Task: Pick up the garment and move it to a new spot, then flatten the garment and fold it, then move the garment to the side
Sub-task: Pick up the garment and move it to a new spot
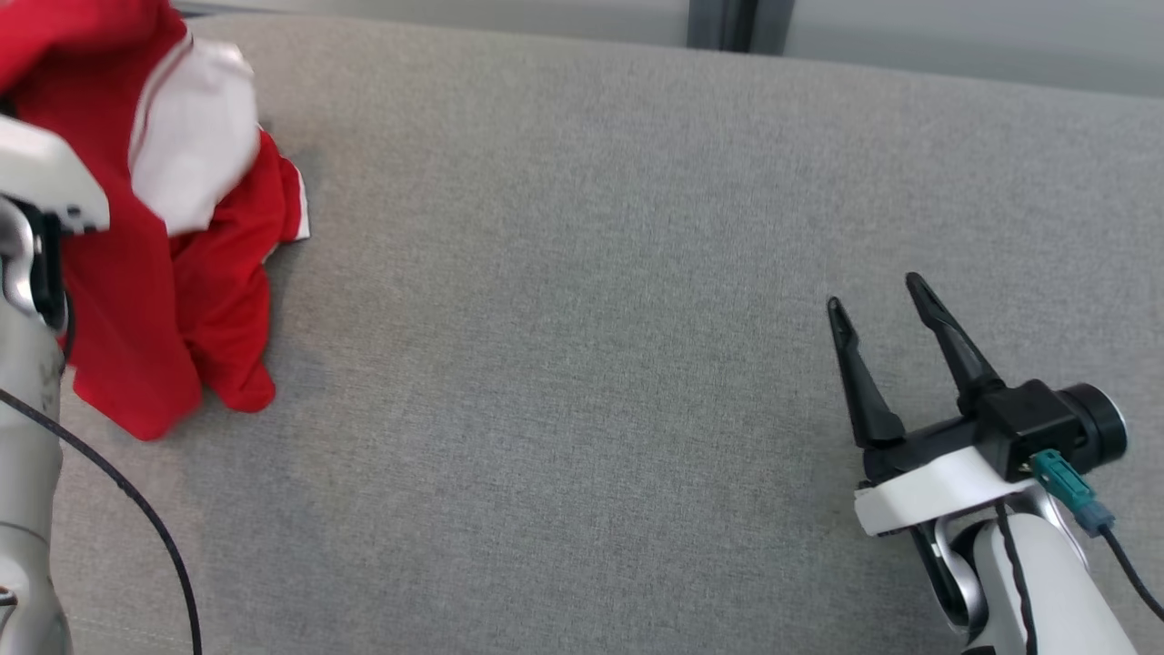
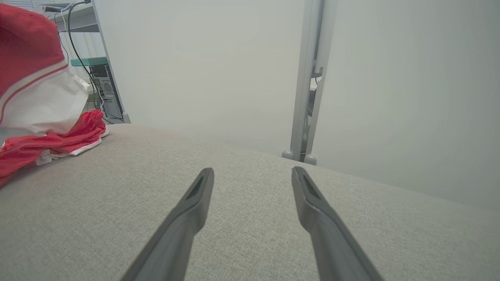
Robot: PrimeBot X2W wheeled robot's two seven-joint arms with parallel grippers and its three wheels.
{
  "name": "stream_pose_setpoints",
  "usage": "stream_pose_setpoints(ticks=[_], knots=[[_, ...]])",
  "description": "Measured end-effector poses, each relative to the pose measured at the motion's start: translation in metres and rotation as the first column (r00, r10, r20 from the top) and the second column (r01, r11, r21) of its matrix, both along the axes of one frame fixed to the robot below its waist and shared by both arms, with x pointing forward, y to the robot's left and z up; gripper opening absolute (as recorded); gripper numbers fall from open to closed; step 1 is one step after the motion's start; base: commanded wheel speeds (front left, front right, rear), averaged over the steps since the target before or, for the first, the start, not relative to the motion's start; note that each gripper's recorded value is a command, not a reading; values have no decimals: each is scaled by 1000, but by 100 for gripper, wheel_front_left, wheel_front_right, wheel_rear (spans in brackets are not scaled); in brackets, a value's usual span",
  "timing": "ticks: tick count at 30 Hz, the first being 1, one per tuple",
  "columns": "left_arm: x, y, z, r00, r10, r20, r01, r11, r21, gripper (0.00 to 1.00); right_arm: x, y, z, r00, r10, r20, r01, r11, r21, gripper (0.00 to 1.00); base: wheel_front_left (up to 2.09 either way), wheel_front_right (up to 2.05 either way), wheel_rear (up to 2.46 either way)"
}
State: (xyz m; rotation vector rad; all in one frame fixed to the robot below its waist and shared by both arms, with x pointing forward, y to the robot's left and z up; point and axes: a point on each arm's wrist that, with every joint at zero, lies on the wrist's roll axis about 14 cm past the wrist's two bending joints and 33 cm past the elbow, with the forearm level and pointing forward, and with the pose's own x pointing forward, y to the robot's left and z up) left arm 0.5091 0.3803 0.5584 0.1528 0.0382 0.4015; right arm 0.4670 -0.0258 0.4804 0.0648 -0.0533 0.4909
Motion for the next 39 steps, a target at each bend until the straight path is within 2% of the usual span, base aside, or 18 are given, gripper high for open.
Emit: stream_pose_setpoints(ticks=[4, 7, 9, 11, 12, 17, 21, 26, 34, 39], knots=[[2, -21, 73, 975, -75, 209, 63, 996, 60, 0, -2, -10, 16, 999, -34, 33, 34, 999, 4, 100, 0, 0, 0], [-7, -43, 99, 945, -138, 295, 119, 990, 82, 0, -8, -14, 24, 998, -49, 45, 49, 999, 11, 100, 0, 0, 0], [-9, -52, 104, 935, -161, 317, 141, 986, 85, 0, -9, -16, 29, 997, -55, 52, 54, 998, 19, 100, 0, 0, 0], [-14, -83, 120, 897, -247, 366, 225, 969, 102, 0, -13, -25, 41, 994, -82, 75, 79, 996, 33, 100, 0, 0, 0], [-14, -83, 120, 897, -247, 366, 225, 969, 102, 0, -13, -25, 41, 994, -82, 75, 79, 996, 33, 100, 0, 0, 0], [-12, -152, 118, 831, -406, 380, 398, 912, 104, 0, -17, -53, 54, 982, -157, 101, 154, 987, 39, 100, 0, 0, 0], [-10, -212, 107, 769, -520, 373, 533, 843, 77, 0, -22, -82, 60, 966, -232, 116, 229, 973, 35, 100, 0, 0, 0], [-14, -289, 86, 673, -654, 345, 684, 728, 45, 0, -30, -124, 64, 932, -338, 132, 338, 941, 18, 100, 0, 0, 0], [-22, -393, 29, 537, -802, 260, 837, 545, -48, 0, -47, -193, 73, 850, -502, 160, 508, 862, 5, 100, 0, 0, 0], [-32, -451, -19, 457, -875, 161, 889, 446, -103, 0, -63, -231, 69, 794, -590, 144, 596, 803, 2, 100, 0, 0, 0]])
